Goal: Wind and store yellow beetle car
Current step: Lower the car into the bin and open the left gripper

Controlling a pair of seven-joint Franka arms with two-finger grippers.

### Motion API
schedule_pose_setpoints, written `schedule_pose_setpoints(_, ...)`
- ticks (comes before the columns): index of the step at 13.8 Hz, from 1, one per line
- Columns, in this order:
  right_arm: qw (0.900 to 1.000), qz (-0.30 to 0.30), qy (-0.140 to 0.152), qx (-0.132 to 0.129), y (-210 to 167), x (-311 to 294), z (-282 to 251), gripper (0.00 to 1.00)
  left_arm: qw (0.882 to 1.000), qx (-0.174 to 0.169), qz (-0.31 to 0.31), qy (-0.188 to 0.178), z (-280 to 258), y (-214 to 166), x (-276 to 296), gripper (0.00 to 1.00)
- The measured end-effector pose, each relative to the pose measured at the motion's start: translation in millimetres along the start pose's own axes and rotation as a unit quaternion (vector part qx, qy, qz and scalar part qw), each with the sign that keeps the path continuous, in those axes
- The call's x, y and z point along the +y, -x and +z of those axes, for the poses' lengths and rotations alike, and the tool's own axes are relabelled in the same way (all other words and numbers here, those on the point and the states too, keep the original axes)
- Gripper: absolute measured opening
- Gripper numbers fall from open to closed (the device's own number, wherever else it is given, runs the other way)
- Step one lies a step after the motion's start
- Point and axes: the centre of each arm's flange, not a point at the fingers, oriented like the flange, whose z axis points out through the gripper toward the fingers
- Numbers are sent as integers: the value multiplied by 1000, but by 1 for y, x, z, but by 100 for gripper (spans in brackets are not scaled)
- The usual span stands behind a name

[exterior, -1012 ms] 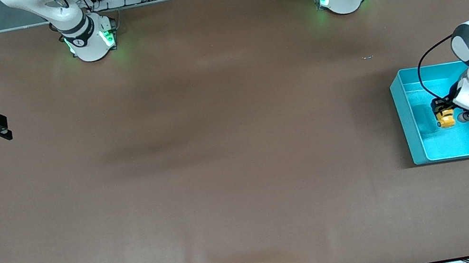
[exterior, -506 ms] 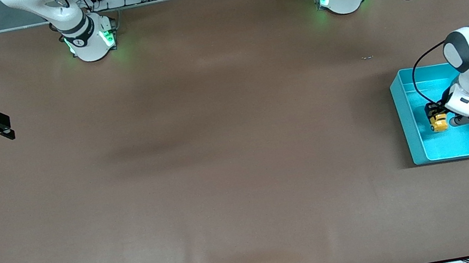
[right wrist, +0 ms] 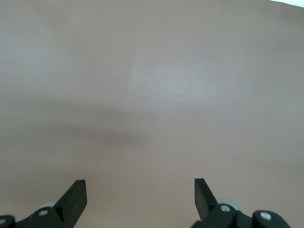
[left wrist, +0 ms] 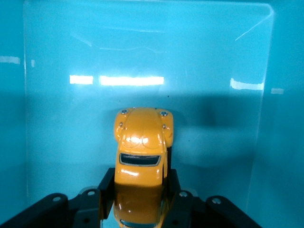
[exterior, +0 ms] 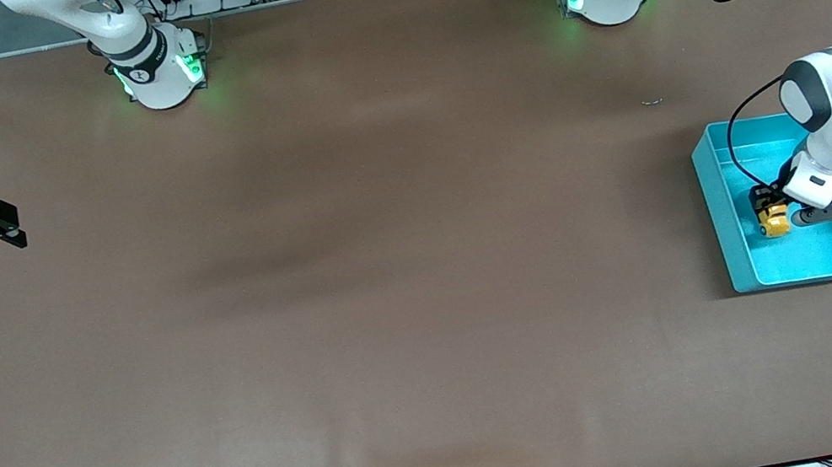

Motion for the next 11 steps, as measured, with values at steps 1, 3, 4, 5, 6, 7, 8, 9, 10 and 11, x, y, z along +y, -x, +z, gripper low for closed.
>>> schedule_pose_setpoints(1, 1000, 0, 0, 0, 0, 0, 0, 100, 1000, -1, 0, 0, 1, 0, 0, 47)
schedule_pose_setpoints(3, 1000, 0, 0, 0, 0, 0, 0, 100, 1000, -2, -1, 0, 2, 1, 0, 47)
schedule_pose_setpoints(4, 1000, 0, 0, 0, 0, 0, 0, 100, 1000, -2, -2, 0, 2, 2, -1, 47)
schedule_pose_setpoints(5, 1000, 0, 0, 0, 0, 0, 0, 100, 1000, -2, -3, 0, 2, 2, -2, 47)
schedule_pose_setpoints(6, 1000, 0, 0, -1, 0, 0, 1, 100, 1000, -2, -3, 0, 2, 2, -3, 47)
schedule_pose_setpoints(7, 1000, 0, 0, -1, 0, 0, 1, 100, 1000, -2, -4, 0, 2, 2, -3, 47)
schedule_pose_setpoints(8, 1000, 0, 0, -1, 0, 0, 1, 100, 1000, -2, -4, 0, 2, 2, -3, 47)
schedule_pose_setpoints(9, 1000, 0, 0, -1, 0, 0, 1, 100, 1000, -2, -4, 0, 2, 2, -3, 47)
schedule_pose_setpoints(10, 1000, 0, 0, -1, 0, 0, 1, 100, 1000, -1, -4, 0, 2, 2, -3, 47)
schedule_pose_setpoints(11, 1000, 0, 0, -1, 0, 0, 1, 100, 1000, -1, -4, 0, 2, 2, -4, 47)
